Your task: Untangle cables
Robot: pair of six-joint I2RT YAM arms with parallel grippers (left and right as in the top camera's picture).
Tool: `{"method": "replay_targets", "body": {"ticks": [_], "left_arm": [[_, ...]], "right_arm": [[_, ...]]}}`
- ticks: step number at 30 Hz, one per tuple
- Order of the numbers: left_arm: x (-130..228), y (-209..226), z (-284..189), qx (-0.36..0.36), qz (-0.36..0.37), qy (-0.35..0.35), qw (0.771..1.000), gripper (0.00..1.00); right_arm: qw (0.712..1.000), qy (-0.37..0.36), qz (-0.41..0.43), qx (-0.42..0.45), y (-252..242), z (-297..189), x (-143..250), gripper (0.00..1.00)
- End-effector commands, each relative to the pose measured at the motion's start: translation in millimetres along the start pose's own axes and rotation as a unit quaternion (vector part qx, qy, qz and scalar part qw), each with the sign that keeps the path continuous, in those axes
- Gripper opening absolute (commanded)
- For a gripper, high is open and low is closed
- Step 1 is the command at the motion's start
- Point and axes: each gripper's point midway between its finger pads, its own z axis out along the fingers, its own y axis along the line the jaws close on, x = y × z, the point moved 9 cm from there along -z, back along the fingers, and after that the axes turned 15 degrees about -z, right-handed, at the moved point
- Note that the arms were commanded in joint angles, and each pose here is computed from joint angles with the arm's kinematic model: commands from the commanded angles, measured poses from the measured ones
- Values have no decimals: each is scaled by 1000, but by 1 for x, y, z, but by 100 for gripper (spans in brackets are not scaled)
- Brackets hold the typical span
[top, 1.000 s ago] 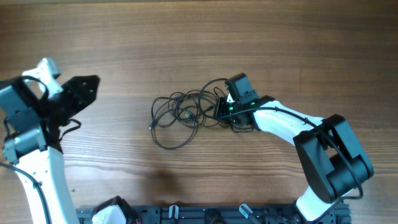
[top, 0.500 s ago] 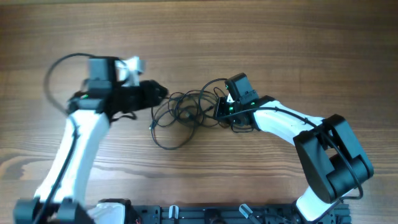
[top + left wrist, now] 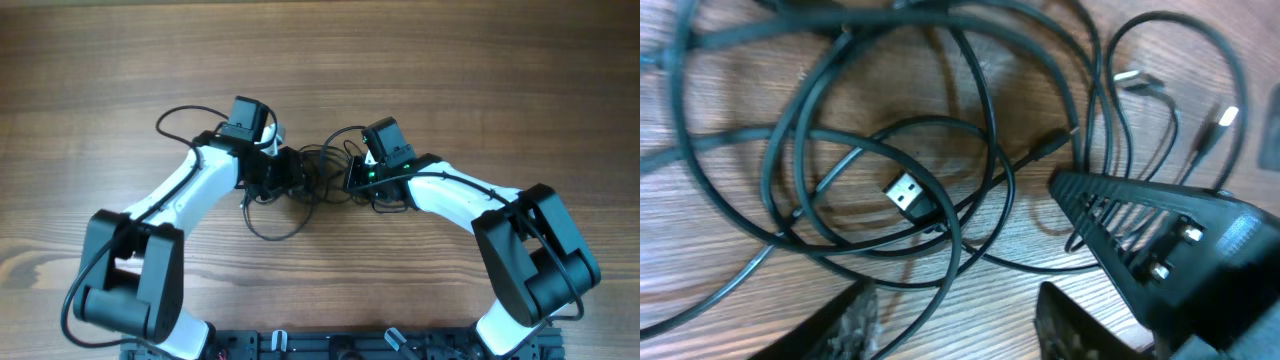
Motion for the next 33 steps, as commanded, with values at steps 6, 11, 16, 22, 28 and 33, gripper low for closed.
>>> {"method": "replay_targets", "body": {"ticks": [6,11,16,22,28,33], "left_arm": [[1,-10,13,-4,-43,-8,999,55],[-2,-8,13,-13,-52,-22,998,53],[-4,-9,13,-12,-62,-31,998,53],[-3,-13,15,-9,-54,-36,998,53],[1,-16,18,-18,-53,-47,997,53],[5,-18,22,-34,-41,-62,997,52]], "right_arm": [[999,8,14,37,-14,5,7,5],[999,8,15,37,-14,5,7,5],[999,8,15,37,-14,5,7,5],[999,8,15,37,-14,5,7,5],[999,8,15,37,-14,5,7,5],[999,8,15,37,-14,5,7,5]]}}
